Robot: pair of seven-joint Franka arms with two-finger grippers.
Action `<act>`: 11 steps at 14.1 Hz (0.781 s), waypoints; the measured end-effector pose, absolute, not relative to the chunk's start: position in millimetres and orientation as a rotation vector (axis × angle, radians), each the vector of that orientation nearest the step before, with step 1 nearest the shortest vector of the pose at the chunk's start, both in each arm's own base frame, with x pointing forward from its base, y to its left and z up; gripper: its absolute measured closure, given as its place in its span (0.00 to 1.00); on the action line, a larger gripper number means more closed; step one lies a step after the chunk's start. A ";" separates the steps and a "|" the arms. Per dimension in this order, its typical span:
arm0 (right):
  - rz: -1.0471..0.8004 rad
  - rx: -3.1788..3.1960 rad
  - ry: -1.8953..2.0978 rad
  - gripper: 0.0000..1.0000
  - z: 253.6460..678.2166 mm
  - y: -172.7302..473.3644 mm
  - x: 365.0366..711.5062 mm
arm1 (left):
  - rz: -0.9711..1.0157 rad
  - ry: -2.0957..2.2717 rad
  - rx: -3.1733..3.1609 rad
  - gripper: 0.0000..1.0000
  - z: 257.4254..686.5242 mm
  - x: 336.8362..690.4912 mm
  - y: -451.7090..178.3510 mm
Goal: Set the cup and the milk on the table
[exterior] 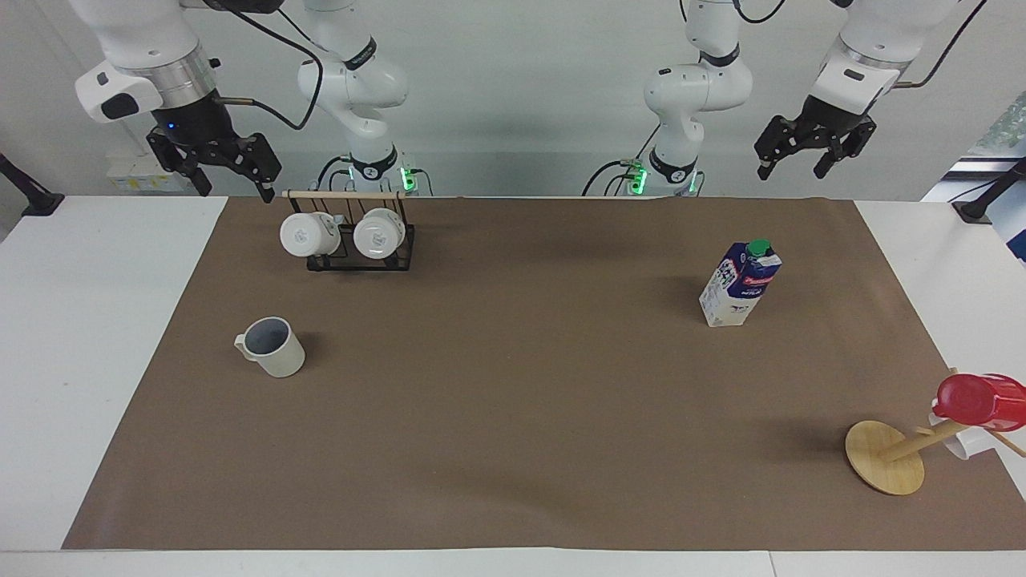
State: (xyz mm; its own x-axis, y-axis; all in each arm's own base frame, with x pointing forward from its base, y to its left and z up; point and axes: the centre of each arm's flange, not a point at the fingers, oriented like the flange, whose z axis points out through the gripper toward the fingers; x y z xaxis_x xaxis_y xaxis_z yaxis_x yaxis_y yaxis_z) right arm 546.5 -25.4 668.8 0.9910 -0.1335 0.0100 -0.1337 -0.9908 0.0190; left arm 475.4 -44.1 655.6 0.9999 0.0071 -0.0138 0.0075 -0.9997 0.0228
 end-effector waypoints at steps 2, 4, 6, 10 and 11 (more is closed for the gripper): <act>0.013 3.115 -0.209 0.00 668.7 -25.3 546.5 | -0.021 0.016 3.118 0.00 655.6 475.5 -43.1; 0.014 3.115 -0.208 0.00 669.0 -25.1 546.3 | -0.022 0.017 3.118 0.00 655.6 475.5 -42.9; 0.016 3.115 -0.208 0.00 669.6 -24.9 545.9 | -0.022 0.017 3.118 0.00 655.6 475.5 -42.9; 0.017 3.115 -0.213 0.00 670.3 -26.8 545.3 | -0.022 0.018 3.118 0.00 655.6 475.5 -43.0; 0.016 3.114 -0.216 0.00 670.1 -27.6 545.2 | -0.022 0.018 3.118 0.00 655.7 475.5 -43.0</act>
